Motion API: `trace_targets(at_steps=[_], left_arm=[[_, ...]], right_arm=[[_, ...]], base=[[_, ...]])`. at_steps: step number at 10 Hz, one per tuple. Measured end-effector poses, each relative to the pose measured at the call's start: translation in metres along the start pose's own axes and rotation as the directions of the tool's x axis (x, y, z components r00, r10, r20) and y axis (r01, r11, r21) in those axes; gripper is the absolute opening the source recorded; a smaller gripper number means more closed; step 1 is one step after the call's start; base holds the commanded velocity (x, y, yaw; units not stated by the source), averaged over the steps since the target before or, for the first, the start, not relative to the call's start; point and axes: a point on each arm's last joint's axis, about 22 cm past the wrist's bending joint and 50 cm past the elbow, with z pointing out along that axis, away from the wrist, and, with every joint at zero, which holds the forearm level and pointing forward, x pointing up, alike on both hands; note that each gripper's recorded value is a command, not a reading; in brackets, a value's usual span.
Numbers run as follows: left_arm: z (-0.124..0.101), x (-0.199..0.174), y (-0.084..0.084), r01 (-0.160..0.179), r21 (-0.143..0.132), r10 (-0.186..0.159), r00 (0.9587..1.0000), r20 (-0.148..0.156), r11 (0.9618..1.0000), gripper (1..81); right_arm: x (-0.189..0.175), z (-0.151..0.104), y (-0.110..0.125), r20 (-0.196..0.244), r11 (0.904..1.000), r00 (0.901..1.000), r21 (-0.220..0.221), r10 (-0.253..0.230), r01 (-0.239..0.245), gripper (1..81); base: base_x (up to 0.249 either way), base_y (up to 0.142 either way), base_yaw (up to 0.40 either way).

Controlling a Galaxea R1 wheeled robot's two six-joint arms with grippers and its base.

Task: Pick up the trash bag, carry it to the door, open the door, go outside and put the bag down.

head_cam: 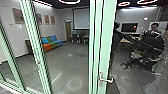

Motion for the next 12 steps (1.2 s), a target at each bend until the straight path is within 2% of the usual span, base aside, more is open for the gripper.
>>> trace_targets(at_steps=[3, 4, 6, 12], left_arm=[[-0.011, 0.0, 0.005, 0.014, -0.048, -0.014, 0.9998, -0.01, 0.9988, 1.0], [-0.014, 0.0, 0.003, 0.022, -0.053, -0.023, 0.9997, -0.01, 0.9983, 1.0], [-0.016, -0.001, 0.001, 0.033, -0.052, -0.034, 0.9994, -0.011, 0.9981, 1.0], [-0.015, 0.001, 0.005, 0.035, -0.057, -0.036, 0.9993, -0.014, 0.9977, 1.0]], right_arm=[[0.06, -0.022, -0.035, -0.054, 0.9989, 0.9979, 0.028, -0.037, 0.038, 81.1], [0.082, -0.028, -0.047, -0.077, 0.998, 0.9958, 0.035, -0.049, 0.052, 81.1], [0.12, -0.036, -0.06, -0.109, 0.997, 0.9919, 0.034, -0.066, 0.07, 81.1], [0.207, -0.053, -0.135, -0.124, 0.984, 0.9821, 0.09, -0.142, 0.153, 81.1]], base=[[0.0, 0.0, 0.0], [0.0, 0.0, 0.0], [0.0, 0.0, 0.0], [0.0, 0.0, 0.0]])
